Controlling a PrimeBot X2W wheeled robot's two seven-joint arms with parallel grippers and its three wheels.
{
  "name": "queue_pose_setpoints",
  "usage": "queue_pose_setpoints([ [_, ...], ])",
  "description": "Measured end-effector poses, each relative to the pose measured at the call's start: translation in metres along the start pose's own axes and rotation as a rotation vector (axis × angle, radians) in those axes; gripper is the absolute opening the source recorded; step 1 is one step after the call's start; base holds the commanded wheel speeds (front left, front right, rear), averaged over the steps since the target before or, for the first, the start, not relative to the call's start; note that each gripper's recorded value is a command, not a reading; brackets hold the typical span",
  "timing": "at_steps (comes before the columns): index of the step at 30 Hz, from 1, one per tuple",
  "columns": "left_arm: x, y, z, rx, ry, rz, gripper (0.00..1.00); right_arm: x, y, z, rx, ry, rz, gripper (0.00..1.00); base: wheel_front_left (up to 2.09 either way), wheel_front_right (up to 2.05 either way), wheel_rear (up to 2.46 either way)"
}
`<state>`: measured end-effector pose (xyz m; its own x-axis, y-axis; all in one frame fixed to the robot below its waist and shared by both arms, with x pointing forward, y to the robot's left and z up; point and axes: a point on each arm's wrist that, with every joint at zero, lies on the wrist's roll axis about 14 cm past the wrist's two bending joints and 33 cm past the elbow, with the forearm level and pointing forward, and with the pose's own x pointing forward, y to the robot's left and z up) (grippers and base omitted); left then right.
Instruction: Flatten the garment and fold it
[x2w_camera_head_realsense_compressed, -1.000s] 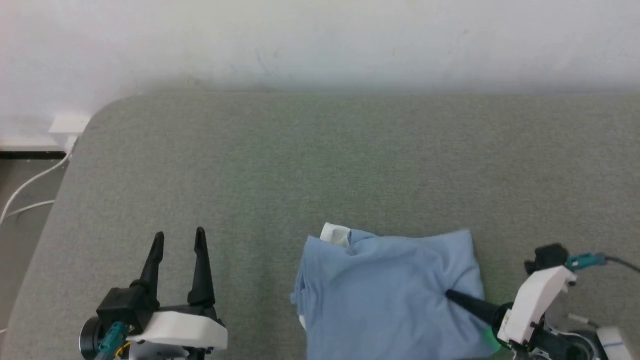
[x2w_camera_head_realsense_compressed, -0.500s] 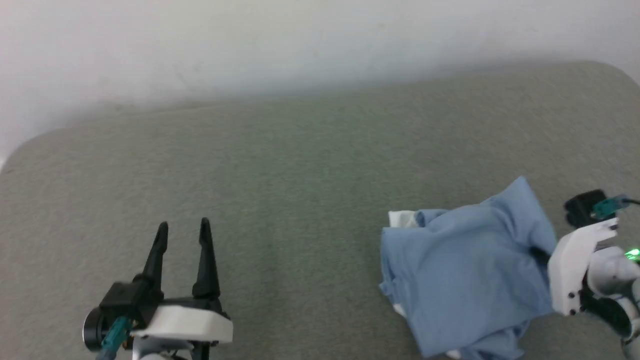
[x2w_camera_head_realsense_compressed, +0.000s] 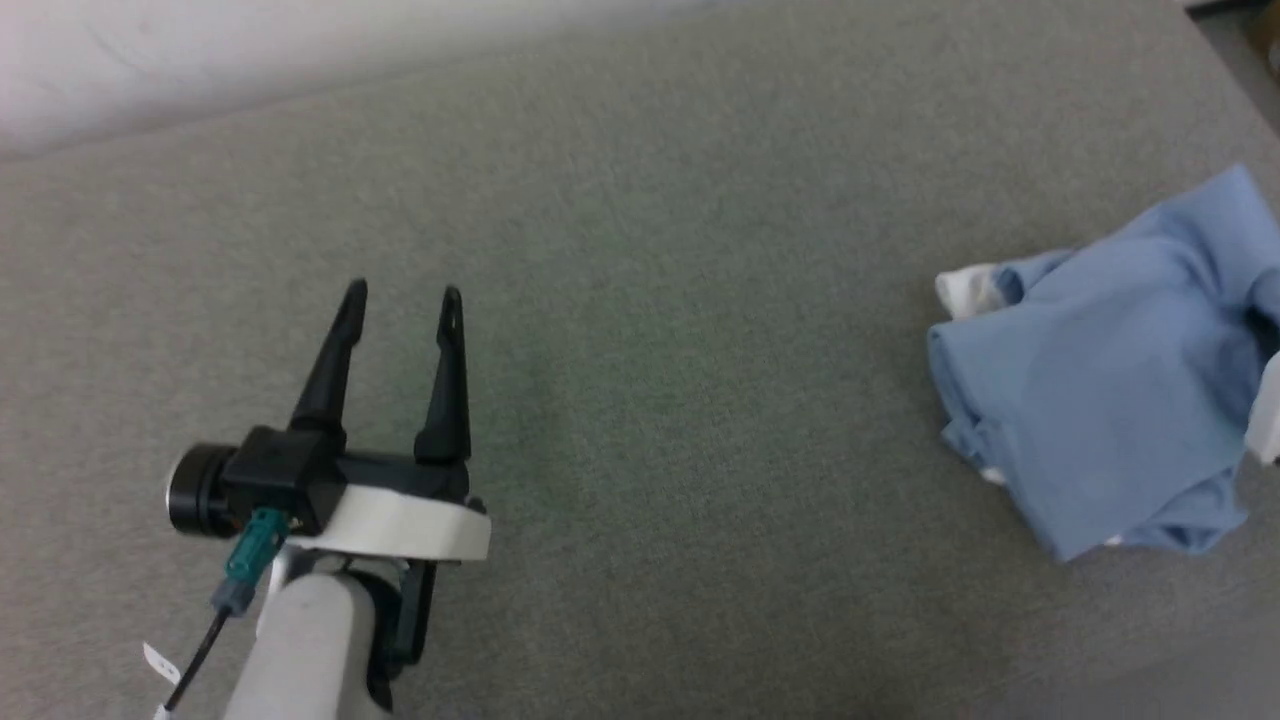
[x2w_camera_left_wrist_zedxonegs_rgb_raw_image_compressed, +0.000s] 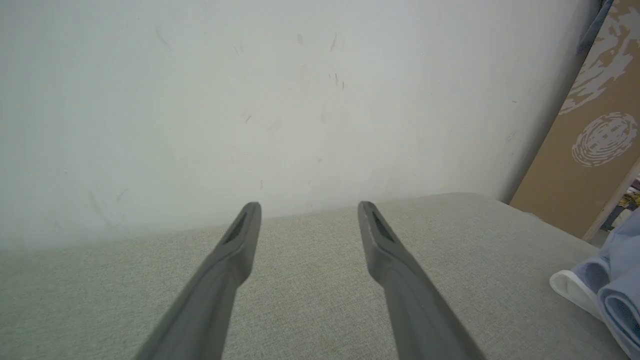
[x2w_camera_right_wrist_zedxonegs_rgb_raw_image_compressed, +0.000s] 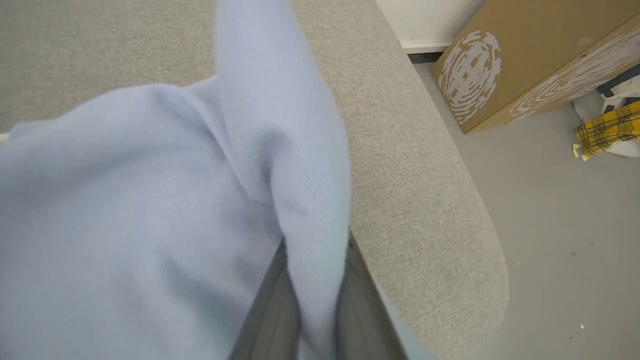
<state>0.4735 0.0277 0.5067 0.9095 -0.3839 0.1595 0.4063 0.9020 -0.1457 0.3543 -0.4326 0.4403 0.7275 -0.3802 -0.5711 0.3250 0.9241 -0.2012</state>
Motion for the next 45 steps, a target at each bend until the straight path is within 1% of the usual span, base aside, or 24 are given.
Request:
queue_pose_setpoints([
  [4,0.016,-0.003,-0.020,-0.019,0.023,-0.026,1.00,0.017,-0.016,0.007,0.019,-0.050,-0.071,0.00,0.00,0.00,0.00],
  [6,0.020,-0.005,-0.032,-0.037,0.039,-0.039,1.00,0.025,-0.022,0.005,0.029,-0.053,-0.104,0.00,0.00,0.00,0.00],
  [7,0.022,-0.006,-0.038,-0.042,0.048,-0.044,1.00,0.028,-0.023,-0.002,0.039,-0.037,-0.115,0.20,0.00,0.00,0.00],
  [8,0.023,-0.006,-0.043,-0.049,0.058,-0.046,1.00,0.032,-0.022,-0.010,0.040,-0.011,-0.121,0.49,0.00,0.00,0.00],
  [9,0.024,-0.006,-0.048,-0.054,0.066,-0.045,1.00,0.034,-0.021,-0.020,0.042,0.015,-0.126,1.00,0.00,0.00,0.00],
  [12,0.023,-0.003,-0.061,-0.062,0.093,-0.037,1.00,0.037,-0.020,-0.045,0.057,0.082,-0.143,1.00,0.00,0.00,0.00],
  [14,0.021,-0.001,-0.063,-0.062,0.101,-0.031,1.00,0.035,-0.025,-0.054,0.064,0.094,-0.162,1.00,0.00,0.00,0.00],
  [18,0.017,0.000,-0.059,-0.064,0.100,-0.021,1.00,0.024,-0.045,-0.049,0.045,0.023,-0.205,1.00,0.00,0.00,0.00],
  [21,0.007,-0.001,-0.055,-0.077,0.109,-0.006,1.00,0.010,-0.054,-0.050,0.014,-0.048,-0.217,1.00,0.00,0.00,0.00],
  [23,0.000,-0.002,-0.051,-0.083,0.112,0.008,1.00,0.002,-0.053,-0.055,0.015,-0.081,-0.210,1.00,0.00,0.00,0.00],
  [25,-0.010,0.000,-0.046,-0.084,0.117,0.026,1.00,-0.005,-0.043,-0.061,0.021,-0.108,-0.185,1.00,0.00,0.00,0.00],
  [28,-0.026,0.009,-0.034,-0.071,0.112,0.073,1.00,-0.010,-0.012,-0.063,0.032,-0.162,-0.107,1.00,0.00,0.00,0.00],
  [32,-0.048,0.025,-0.017,-0.047,0.095,0.145,1.00,-0.019,0.042,-0.049,0.075,-0.272,0.013,1.00,0.00,0.00,0.00],
  [34,-0.060,0.037,-0.009,-0.034,0.084,0.191,1.00,-0.025,0.074,-0.037,0.088,-0.328,0.083,1.00,0.00,0.00,0.00],
  [39,-0.089,0.065,0.012,0.004,0.053,0.303,1.00,-0.049,0.145,0.008,0.114,-0.460,0.252,1.00,0.00,0.00,0.00],
  [42,-0.106,0.081,0.025,0.028,0.028,0.363,1.00,-0.067,0.175,0.036,0.120,-0.538,0.337,1.00,0.00,0.00,0.00],
  [45,-0.124,0.096,0.036,0.049,0.012,0.422,1.00,-0.089,0.197,0.061,0.124,-0.623,0.407,1.00,0.00,0.00,0.00],
])
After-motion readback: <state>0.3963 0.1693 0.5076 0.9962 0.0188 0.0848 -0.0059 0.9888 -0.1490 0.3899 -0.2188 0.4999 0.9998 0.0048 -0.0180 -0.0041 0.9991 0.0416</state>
